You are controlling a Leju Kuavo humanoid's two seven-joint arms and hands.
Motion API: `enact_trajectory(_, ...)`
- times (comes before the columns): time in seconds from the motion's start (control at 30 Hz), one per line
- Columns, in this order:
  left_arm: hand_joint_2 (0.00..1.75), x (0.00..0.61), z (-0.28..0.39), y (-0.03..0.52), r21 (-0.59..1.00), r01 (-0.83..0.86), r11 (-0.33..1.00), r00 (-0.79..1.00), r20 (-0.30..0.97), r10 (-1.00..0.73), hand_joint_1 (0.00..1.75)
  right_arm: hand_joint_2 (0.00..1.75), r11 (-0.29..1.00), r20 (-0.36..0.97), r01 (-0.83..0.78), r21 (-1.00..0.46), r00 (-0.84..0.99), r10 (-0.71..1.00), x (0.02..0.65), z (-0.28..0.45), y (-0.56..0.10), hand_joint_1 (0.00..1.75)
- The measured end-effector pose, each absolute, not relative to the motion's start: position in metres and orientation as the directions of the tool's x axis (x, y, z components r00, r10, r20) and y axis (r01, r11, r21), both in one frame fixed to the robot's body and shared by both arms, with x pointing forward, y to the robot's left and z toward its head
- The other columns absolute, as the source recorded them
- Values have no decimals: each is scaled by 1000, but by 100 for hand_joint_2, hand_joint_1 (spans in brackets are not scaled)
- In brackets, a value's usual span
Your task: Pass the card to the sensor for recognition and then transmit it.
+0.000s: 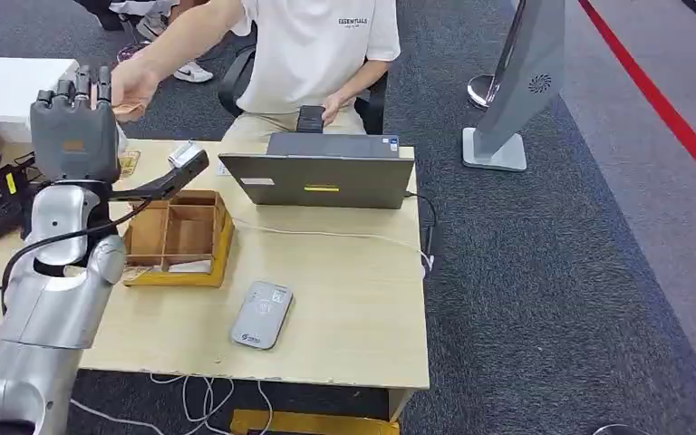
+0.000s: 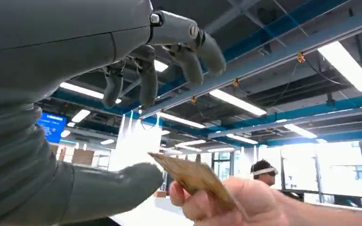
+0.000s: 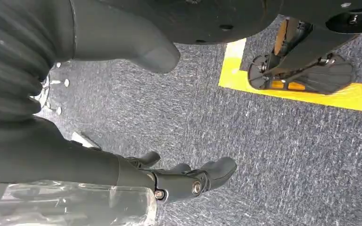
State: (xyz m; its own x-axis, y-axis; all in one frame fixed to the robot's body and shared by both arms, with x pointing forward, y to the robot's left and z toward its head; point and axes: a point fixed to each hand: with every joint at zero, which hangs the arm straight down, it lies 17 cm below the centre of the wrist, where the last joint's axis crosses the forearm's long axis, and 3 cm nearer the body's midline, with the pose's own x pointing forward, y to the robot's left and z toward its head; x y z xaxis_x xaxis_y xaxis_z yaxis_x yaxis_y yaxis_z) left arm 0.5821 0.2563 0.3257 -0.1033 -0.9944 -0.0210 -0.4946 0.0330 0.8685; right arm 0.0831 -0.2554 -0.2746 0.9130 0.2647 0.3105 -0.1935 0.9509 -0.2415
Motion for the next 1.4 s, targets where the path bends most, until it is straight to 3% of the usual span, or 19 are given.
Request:
enact_trajectory(0.3, 175, 536, 318, 222, 835, -504, 222, -253, 103, -962, 0, 175, 957, 318, -166, -238, 917, 239, 84, -274, -256, 0)
enact_trajectory(0.47, 175, 483, 287, 230, 824, -483, 295, -323, 146, -935, 0, 175, 966, 279, -110, -234, 944, 175, 70, -277, -260, 0)
enact_trajectory(0.7, 175, 369, 221, 357, 808, -469, 357, -218, 285, -933, 0, 175, 969, 205, -35, -244, 975, 87, 33, -280, -262, 0)
enact_trajectory(0.87, 175, 328, 220, 462, 718, -415, 559, -163, 546, -822, 0, 175, 969, 208, 1, -249, 977, 52, 34, -280, -263, 0)
enact_trajectory(0.93, 175, 306, 220, 522, 593, -452, 666, -100, 708, -699, 0, 175, 968, 214, 7, -251, 976, 48, 35, -279, -264, 0)
enact_trajectory(0.97, 0, 292, 213, 548, 532, -483, 696, -69, 769, -636, 0, 175, 968, 215, 13, -251, 976, 43, 35, -279, -264, 0)
enact_trajectory(1.03, 0, 254, 180, 605, 374, -591, 715, 29, 896, -444, 0, 175, 968, 223, 18, -252, 974, 39, 38, -279, -264, 0)
enact_trajectory(1.13, 0, 187, 97, 654, 109, -785, 610, 86, 994, -67, 0, 175, 967, 237, 11, -253, 970, 51, 44, -278, -264, 0)
enact_trajectory(1.17, 175, 164, 61, 657, 6, -838, 546, 65, 994, 89, 0, 175, 968, 241, 4, -252, 969, 58, 47, -278, -263, 0)
enact_trajectory(1.27, 175, 111, -30, 632, -150, -929, 340, -6, 921, 389, 0, 175, 968, 251, -27, -249, 964, 92, 53, -277, -260, 0)
enact_trajectory(1.4, 175, 61, -139, 558, -75, -987, 143, 35, 763, 645, 0, 175, 967, 263, -71, -243, 955, 137, 62, -276, -254, 0)
